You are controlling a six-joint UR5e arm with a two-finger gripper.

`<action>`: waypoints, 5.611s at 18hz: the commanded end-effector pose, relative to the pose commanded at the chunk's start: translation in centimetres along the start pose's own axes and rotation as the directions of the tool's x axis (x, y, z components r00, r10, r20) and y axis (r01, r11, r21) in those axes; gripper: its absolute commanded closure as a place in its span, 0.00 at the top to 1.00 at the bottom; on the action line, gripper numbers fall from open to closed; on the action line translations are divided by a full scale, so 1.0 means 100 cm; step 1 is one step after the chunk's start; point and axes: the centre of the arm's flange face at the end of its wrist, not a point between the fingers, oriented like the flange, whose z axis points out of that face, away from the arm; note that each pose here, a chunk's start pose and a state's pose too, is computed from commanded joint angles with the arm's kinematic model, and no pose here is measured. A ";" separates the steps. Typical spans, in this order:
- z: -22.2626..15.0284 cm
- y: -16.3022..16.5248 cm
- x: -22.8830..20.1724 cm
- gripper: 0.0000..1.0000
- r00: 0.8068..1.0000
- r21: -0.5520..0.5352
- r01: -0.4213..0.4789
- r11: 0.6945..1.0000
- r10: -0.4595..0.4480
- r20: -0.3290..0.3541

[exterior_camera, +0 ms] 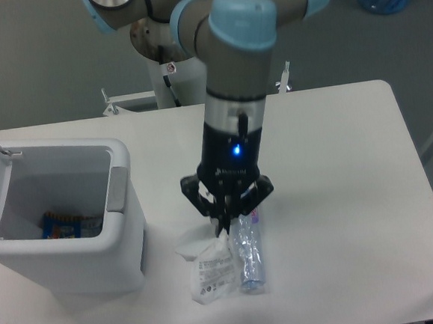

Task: Place the trash in the trash can
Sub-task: 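Carry the bag over the white trash bin and release it, then move the open gripper over the clear water bottle, then lower onto the water bottle and close the gripper around it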

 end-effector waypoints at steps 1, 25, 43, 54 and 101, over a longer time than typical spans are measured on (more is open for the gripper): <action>-0.011 -0.001 0.011 0.00 1.000 0.015 -0.007 1.000 0.007 -0.023; -0.006 0.101 0.180 1.00 0.955 -0.099 -0.270 0.958 0.253 -0.153; 0.114 0.072 -0.124 1.00 0.939 -0.374 -0.095 0.922 0.207 0.274; 0.218 0.116 -0.181 1.00 0.953 -0.513 -0.053 0.857 0.196 0.230; 0.273 0.124 -0.161 0.55 0.950 -0.551 -0.088 0.830 0.237 0.206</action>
